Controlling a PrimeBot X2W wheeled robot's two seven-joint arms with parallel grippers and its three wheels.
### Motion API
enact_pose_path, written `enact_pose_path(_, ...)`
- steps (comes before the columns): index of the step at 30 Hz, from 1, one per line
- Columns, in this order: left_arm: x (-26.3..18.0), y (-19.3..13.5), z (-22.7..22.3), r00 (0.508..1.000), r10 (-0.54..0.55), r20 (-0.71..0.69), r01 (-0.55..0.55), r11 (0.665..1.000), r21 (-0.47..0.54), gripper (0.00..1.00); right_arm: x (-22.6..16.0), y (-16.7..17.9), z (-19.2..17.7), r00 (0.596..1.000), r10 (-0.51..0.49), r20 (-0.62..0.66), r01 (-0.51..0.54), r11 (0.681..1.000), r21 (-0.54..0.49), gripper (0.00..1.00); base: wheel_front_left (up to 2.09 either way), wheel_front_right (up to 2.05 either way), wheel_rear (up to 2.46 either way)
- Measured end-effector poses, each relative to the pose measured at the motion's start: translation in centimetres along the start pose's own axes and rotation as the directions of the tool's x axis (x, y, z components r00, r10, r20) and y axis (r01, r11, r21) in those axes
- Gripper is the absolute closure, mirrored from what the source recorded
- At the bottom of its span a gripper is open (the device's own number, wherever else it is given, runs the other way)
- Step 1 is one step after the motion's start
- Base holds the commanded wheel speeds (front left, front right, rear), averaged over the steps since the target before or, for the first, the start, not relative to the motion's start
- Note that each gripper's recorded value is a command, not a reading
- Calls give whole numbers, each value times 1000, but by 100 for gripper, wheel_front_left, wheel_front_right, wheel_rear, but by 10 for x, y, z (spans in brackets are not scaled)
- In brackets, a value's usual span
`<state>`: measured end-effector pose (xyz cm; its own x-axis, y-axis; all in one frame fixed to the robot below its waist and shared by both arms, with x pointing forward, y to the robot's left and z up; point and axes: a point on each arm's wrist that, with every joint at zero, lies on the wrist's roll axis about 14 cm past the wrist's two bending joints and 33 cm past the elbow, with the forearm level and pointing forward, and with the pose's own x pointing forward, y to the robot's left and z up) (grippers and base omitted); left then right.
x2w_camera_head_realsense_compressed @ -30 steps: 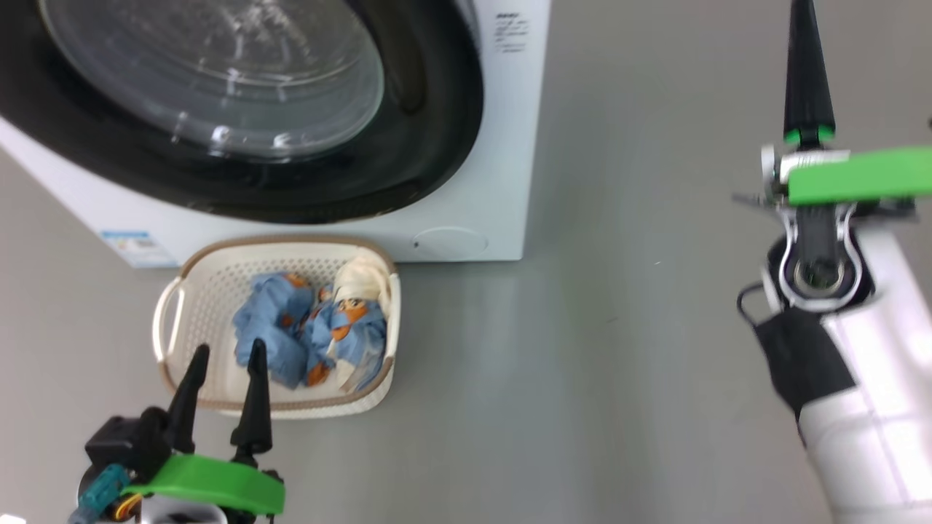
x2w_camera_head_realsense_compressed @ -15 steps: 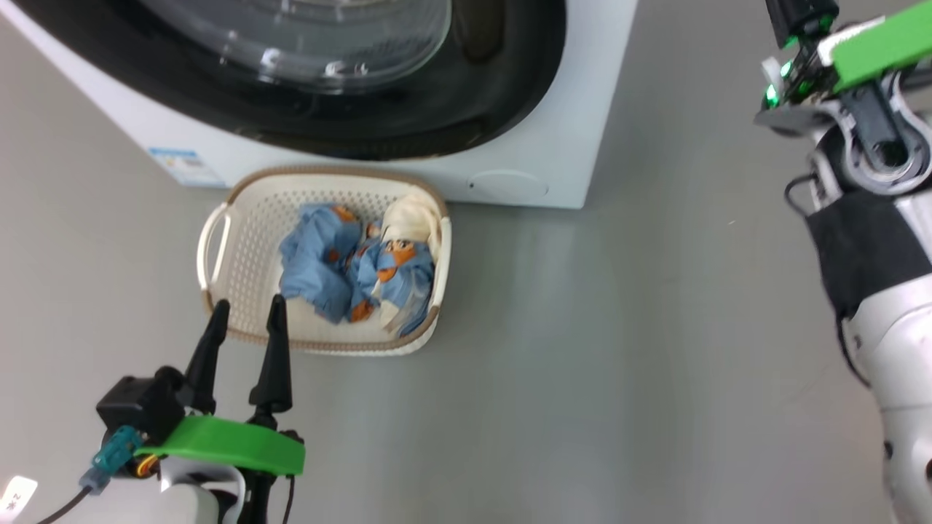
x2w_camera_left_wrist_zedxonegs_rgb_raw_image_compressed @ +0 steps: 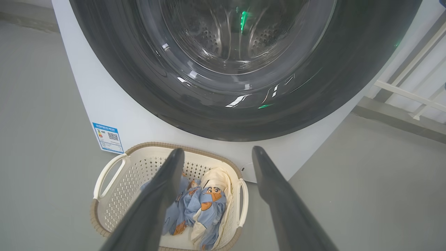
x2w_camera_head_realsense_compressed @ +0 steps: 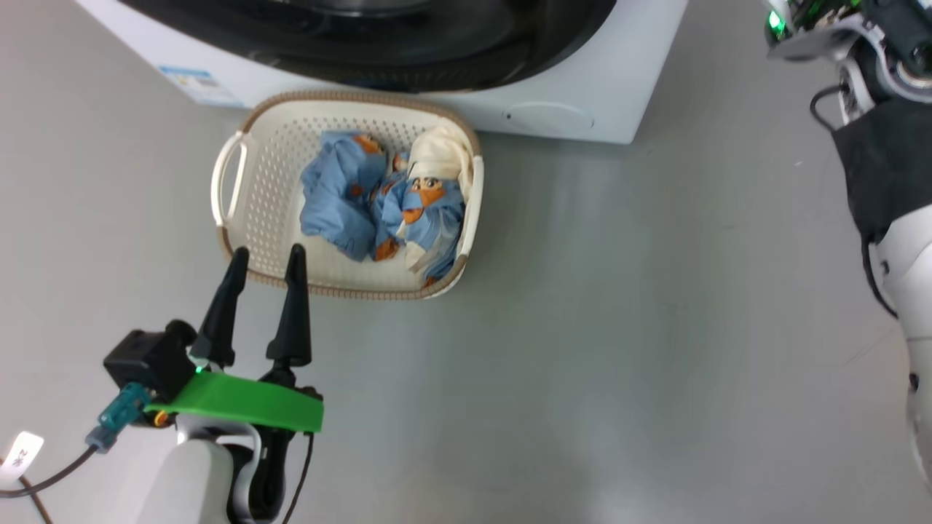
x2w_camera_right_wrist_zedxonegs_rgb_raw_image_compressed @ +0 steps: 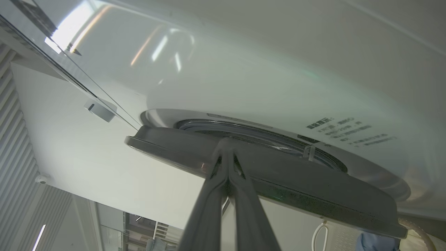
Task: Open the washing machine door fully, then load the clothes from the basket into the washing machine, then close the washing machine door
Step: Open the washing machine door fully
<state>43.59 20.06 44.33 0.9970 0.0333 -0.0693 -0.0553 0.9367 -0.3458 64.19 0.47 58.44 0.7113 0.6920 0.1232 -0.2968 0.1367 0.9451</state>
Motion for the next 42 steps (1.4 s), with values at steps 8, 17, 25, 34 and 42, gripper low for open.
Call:
enact_pose_path(8,10,4,-10,1000,9,-21,-9,1000,-2,0,25,-21,-9,996,-12,-88,13,1000,10,100,0,0,0)
enact_pose_path(17,11,12,-16,999,30,-37,-30,1000,4,0,40,-38,-20,991,-26,-133,29,999,18,100,0,0,0)
enact_pose_path(25,14,10,-14,999,22,-31,-22,1000,5,0,43,-43,-27,985,-44,-164,42,999,-18,100,0,0,0)
enact_pose_path(34,13,2,-2,1000,2,0,-2,1000,-1,0,34,-29,-43,976,-44,-213,34,998,-47,100,0,0,0)
enact_pose_path(42,5,-5,6,1000,-11,18,11,1000,-12,0,18,-17,-74,957,-37,-286,22,998,-55,100,0,0,0)
